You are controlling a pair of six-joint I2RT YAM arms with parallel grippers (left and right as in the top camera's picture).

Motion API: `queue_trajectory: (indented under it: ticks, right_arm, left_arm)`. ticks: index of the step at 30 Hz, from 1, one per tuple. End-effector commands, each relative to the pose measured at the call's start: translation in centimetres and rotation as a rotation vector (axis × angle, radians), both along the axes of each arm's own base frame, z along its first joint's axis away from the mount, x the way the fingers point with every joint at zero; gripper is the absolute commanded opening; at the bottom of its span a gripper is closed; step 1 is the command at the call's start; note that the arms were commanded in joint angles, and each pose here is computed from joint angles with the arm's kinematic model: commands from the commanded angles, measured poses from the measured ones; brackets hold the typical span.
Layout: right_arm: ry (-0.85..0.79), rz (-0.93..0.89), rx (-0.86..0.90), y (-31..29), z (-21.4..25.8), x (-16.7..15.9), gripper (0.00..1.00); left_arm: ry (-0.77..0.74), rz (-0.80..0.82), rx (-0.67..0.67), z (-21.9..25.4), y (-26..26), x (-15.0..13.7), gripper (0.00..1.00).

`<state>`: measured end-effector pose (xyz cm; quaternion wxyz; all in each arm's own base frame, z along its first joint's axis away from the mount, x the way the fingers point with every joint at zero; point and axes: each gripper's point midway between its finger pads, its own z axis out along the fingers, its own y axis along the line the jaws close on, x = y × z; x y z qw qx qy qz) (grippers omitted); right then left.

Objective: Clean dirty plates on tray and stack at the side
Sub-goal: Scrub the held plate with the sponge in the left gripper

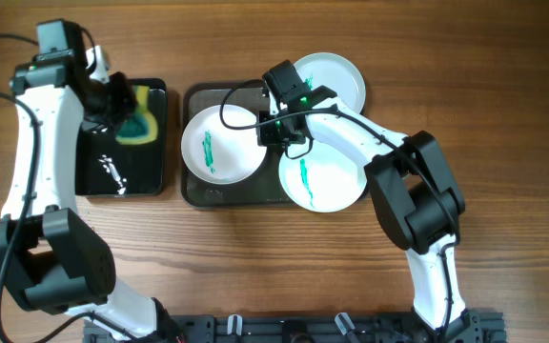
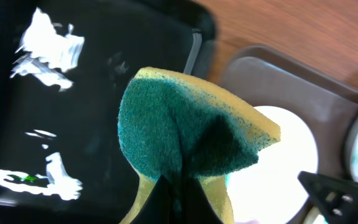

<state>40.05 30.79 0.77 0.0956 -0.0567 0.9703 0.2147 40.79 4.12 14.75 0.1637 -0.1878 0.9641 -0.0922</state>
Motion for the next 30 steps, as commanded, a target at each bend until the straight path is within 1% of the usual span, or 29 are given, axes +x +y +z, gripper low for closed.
queue_trajectory:
  ticks: [1,7,11,12,16,19,23,26,30]
  right_arm:
    - [0.016,0.014,0.019,0.3,-0.3,-0.1,0.04]
    - [0.019,0.006,0.019,0.1,-0.3,0.0,0.04]
    - [0.040,0.001,0.048,-0.2,-0.1,0.2,0.04]
    - [0.047,0.001,0.059,-0.2,-0.1,0.2,0.04]
    - [0.063,-0.005,0.065,-0.7,-0.4,0.1,0.04]
    - [0.063,-0.003,0.071,-0.6,-0.6,0.0,0.04]
    - [0.061,-0.002,0.075,-0.5,-0.5,0.1,0.04]
    - [0.061,-0.001,0.074,-0.5,-0.5,0.1,0.05]
    - [0.061,-0.001,0.074,-0.5,-0.5,0.1,0.05]
  left_arm:
    - [-0.018,-0.057,-0.081,-0.5,-4.0,0.3,0.04]
    - [0.030,-0.072,-0.112,-4.2,-7.9,-0.1,0.04]
    - [0.078,-0.121,-0.110,-7.8,-10.1,-1.0,0.04]
    - [0.087,-0.127,-0.103,-8.6,-10.4,-1.1,0.04]
    - [0.140,-0.067,-0.042,-11.9,-9.8,-1.9,0.04]
    - [0.153,-0.081,-0.052,-14.0,-10.4,-2.0,0.04]
    - [0.154,-0.159,-0.089,-16.3,-13.2,-2.2,0.04]
    - [0.166,-0.216,-0.112,-17.1,-15.6,-2.8,0.04]
    - [0.171,-0.309,-0.222,-16.5,-19.7,-3.8,0.04]
